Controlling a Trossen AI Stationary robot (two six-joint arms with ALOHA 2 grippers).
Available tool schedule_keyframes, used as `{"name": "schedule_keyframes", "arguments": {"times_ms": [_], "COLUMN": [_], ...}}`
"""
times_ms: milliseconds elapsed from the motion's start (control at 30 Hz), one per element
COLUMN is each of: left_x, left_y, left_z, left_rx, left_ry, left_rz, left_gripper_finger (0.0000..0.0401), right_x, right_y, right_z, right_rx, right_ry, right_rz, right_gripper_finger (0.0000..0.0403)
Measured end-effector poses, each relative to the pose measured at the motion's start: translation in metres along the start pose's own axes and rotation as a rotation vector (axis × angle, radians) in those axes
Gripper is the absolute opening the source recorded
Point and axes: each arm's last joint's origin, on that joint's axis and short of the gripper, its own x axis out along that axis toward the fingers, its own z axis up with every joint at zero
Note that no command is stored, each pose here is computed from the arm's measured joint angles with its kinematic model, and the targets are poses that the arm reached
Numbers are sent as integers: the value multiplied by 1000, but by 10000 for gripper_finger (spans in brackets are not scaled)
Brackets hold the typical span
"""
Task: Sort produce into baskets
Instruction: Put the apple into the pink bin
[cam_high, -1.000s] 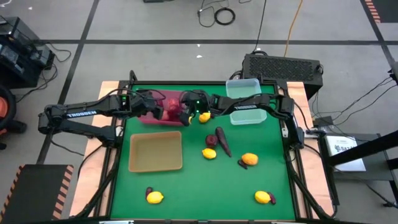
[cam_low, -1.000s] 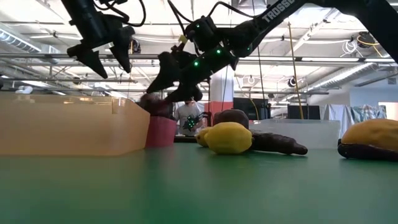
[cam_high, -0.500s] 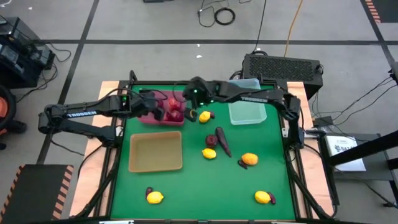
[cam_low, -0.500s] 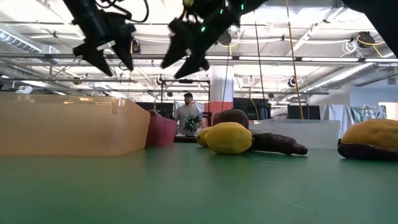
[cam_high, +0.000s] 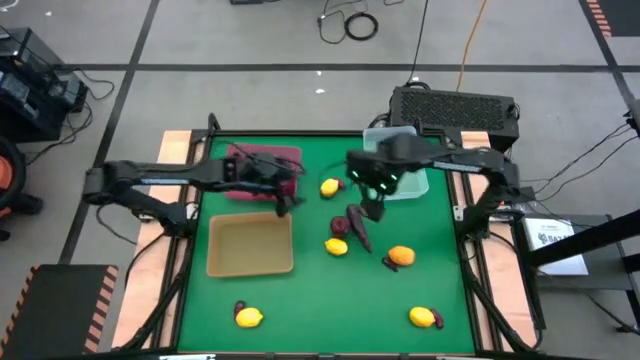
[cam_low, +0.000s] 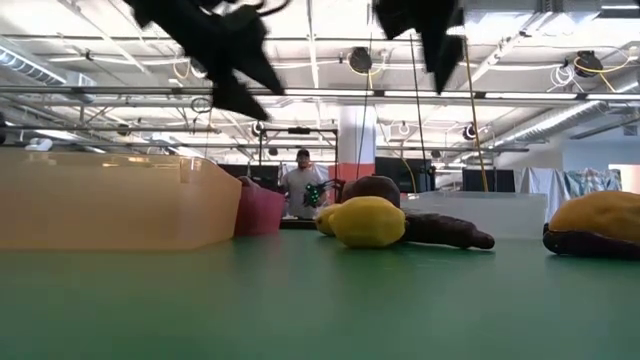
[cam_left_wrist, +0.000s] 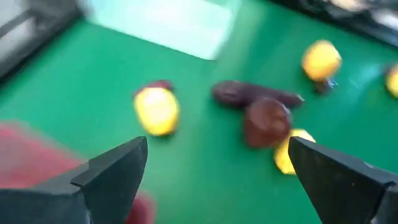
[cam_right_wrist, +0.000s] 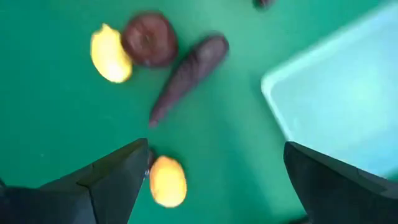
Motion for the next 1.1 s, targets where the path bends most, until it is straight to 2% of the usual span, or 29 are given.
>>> {"name": "schedule_keyframes", "arguments": {"times_ms": [200,267,367,467,633,833,1100], "left_x": [58,72,91,108,135,158,173], "left_y": [-28,-41,-58,-71,-83,-82,-77], "left_z": [-11,-7,-6,-7,-5,-12,-30], "left_rx": [128,152,217,307,319,312,238], "left_ry": [49,7,-33,-53,-49,-25,71], "left_rz": [-162,-194,-210,-166,-123,-6,29], "left_gripper_finger": [395,395,395,395,395,395,395], "right_x": [-2,4,11,22,36,48,47], "right_y": [16,19,18,18,17,13,15], "right_z": [-64,-83,-110,-135,-170,-189,-191], "right_rx": [155,181,207,199,141,105,86], "right_ry": [-93,-111,-114,-103,-103,-138,-167], "right_rz": [-23,-14,3,6,37,61,108], "right_gripper_finger": [363,363,363,363,363,363,363]}}
